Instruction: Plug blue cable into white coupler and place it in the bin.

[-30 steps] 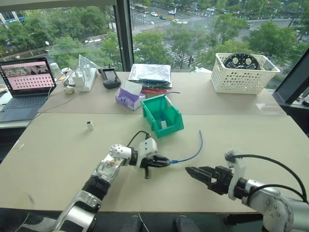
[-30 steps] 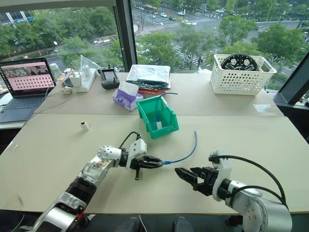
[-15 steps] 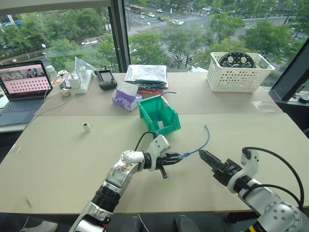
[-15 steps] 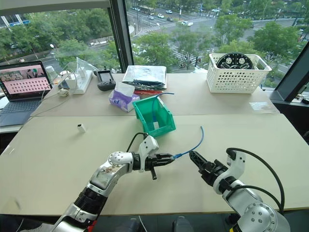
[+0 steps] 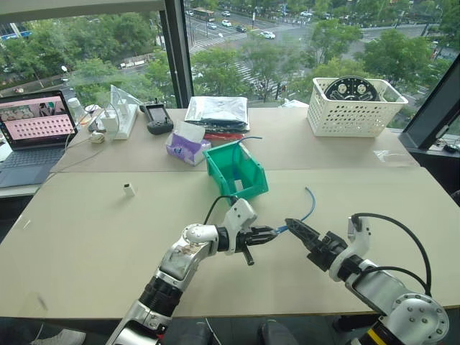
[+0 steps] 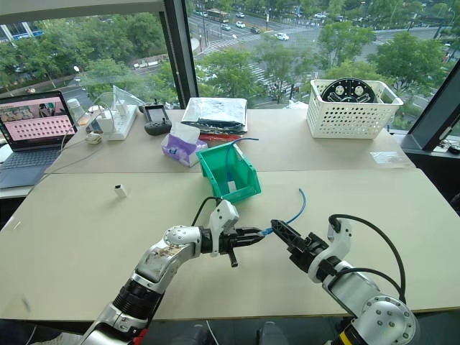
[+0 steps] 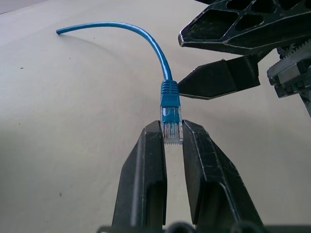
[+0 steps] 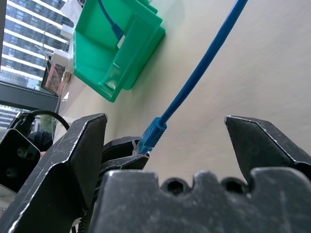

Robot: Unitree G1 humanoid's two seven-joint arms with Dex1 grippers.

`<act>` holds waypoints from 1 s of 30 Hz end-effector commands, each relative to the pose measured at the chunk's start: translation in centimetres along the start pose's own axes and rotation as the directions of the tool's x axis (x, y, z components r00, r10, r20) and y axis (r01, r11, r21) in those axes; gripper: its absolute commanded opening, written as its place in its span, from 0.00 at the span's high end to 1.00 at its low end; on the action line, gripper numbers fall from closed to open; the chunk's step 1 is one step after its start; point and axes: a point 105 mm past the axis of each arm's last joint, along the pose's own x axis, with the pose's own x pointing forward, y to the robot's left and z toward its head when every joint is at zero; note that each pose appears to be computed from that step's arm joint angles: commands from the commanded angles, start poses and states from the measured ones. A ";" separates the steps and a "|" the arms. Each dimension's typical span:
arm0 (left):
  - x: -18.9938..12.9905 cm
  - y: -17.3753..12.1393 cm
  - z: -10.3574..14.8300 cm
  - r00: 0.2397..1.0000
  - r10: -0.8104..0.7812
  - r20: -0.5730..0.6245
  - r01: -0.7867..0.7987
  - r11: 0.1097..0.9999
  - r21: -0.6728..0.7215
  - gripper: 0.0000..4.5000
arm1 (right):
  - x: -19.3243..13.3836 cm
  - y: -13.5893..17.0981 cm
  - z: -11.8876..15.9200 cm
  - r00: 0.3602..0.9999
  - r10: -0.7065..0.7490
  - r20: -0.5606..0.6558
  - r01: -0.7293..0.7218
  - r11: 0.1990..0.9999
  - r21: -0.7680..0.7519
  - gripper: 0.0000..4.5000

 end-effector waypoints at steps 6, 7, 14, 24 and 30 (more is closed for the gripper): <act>0.0 -0.4 1.1 0.999 -0.022 0.046 0.022 1.000 0.000 0.98 | 2.2 4.0 -2.3 0.978 0.206 0.009 -0.204 0.958 0.200 0.00; 0.1 -0.5 1.1 0.999 -0.024 0.046 0.025 1.000 -0.003 0.98 | 2.2 4.1 -2.3 0.978 0.208 0.002 -0.204 0.957 0.206 0.00; 0.0 -0.4 1.1 0.999 -0.022 0.045 0.022 1.000 -0.007 0.98 | 2.0 4.4 -2.3 0.979 0.205 -0.017 -0.195 0.951 0.242 0.06; 0.0 -0.4 1.1 0.999 -0.023 0.050 0.024 1.000 -0.013 0.98 | 1.6 4.6 -2.3 0.982 0.185 -0.034 -0.169 0.946 0.276 0.76; -0.2 -0.3 0.9 0.999 -0.014 0.050 0.015 1.000 -0.017 0.98 | 1.5 4.5 -1.4 0.986 0.168 0.013 -0.165 0.946 0.281 1.00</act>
